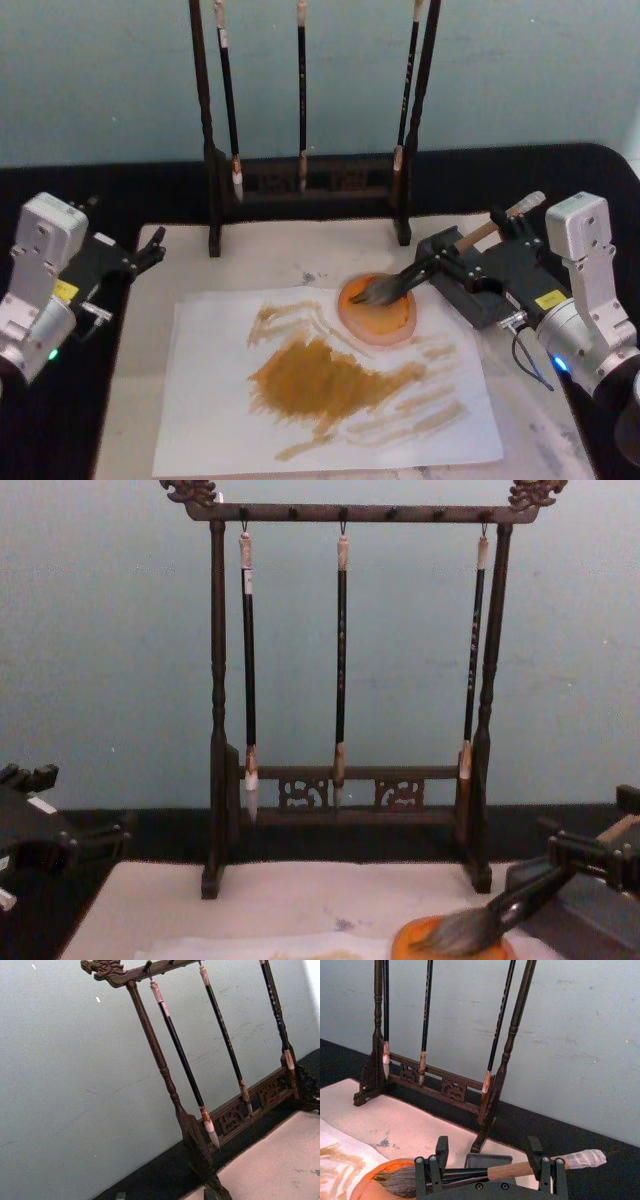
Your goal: Pick up the brush from the inkstone, write on the paper, then place the brush back to its original position.
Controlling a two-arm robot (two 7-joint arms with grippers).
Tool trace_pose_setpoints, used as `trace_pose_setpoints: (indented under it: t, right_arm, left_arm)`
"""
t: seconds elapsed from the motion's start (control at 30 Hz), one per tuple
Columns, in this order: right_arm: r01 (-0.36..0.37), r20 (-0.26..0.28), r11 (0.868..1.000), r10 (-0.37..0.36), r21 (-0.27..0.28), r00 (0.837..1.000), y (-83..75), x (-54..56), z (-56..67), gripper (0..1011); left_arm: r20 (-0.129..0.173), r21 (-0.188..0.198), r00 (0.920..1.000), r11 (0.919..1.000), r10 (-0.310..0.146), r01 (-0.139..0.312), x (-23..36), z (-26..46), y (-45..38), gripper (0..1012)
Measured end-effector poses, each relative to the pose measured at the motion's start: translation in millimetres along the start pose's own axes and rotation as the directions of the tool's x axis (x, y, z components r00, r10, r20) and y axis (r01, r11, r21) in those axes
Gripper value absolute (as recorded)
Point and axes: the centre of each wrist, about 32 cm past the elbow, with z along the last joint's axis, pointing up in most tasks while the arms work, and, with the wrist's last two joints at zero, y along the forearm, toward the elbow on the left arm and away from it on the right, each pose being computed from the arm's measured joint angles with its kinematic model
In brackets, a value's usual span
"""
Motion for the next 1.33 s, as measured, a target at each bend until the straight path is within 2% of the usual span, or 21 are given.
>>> trace_pose_setpoints:
  t: [1.33]
  right_arm:
    - [0.001, 0.002, 1.000, -0.001, 0.000, 1.000, 0.1, 0.4, 0.2, 1000]
  left_arm:
    - [0.000, 0.000, 1.0000, 1.0000, 0.000, 0.000, 0.0, 0.0, 0.0, 1010]
